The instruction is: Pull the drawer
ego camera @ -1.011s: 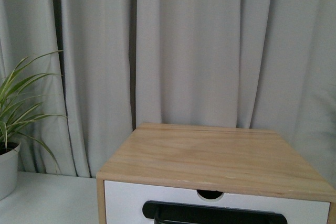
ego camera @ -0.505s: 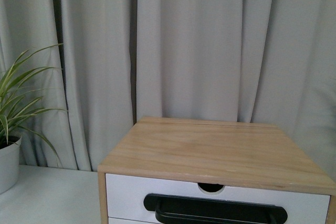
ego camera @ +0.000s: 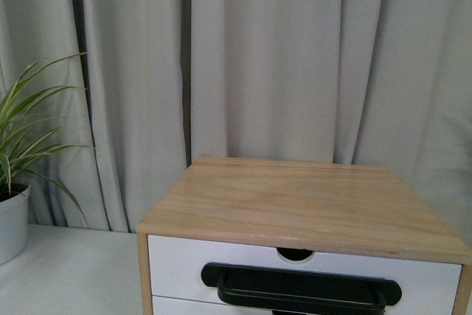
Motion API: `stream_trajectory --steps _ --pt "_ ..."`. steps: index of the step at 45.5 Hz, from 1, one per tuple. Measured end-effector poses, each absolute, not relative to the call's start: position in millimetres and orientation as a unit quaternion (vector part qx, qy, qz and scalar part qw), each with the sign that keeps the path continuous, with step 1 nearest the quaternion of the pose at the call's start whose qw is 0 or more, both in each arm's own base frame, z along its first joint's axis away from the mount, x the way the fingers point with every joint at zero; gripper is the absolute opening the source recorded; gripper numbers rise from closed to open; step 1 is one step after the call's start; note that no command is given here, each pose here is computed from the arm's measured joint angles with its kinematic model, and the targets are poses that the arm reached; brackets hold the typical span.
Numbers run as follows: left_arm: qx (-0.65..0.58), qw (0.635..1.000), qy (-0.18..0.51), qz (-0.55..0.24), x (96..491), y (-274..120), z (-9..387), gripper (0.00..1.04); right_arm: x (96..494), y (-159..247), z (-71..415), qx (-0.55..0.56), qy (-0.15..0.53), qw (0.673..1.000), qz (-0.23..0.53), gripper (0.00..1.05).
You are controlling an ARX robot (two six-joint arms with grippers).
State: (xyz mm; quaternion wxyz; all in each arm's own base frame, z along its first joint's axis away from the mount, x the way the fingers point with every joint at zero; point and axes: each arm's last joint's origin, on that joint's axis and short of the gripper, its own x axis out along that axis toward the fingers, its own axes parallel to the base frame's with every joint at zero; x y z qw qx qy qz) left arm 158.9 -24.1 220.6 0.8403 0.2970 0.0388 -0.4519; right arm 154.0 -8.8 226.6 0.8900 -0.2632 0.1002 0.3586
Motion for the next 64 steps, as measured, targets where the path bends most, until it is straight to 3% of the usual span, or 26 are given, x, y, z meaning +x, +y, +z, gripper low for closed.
stream_trajectory --steps 9,26,45,64 --pt "0.358 0.787 0.056 -0.5 178 -41 216 0.99 168 -9 222 -0.304 0.095 0.871 0.374 0.96" --pt "0.406 0.725 0.058 -0.554 215 -97 206 0.99 194 4 206 -0.369 0.084 0.831 0.408 0.96" --pt "0.41 0.702 0.054 -0.58 230 -139 194 0.99 208 10 201 -0.405 0.055 0.816 0.409 0.96" --pt "0.395 0.708 0.065 -0.581 255 -163 193 0.99 226 21 181 -0.413 0.062 0.806 0.418 0.96"
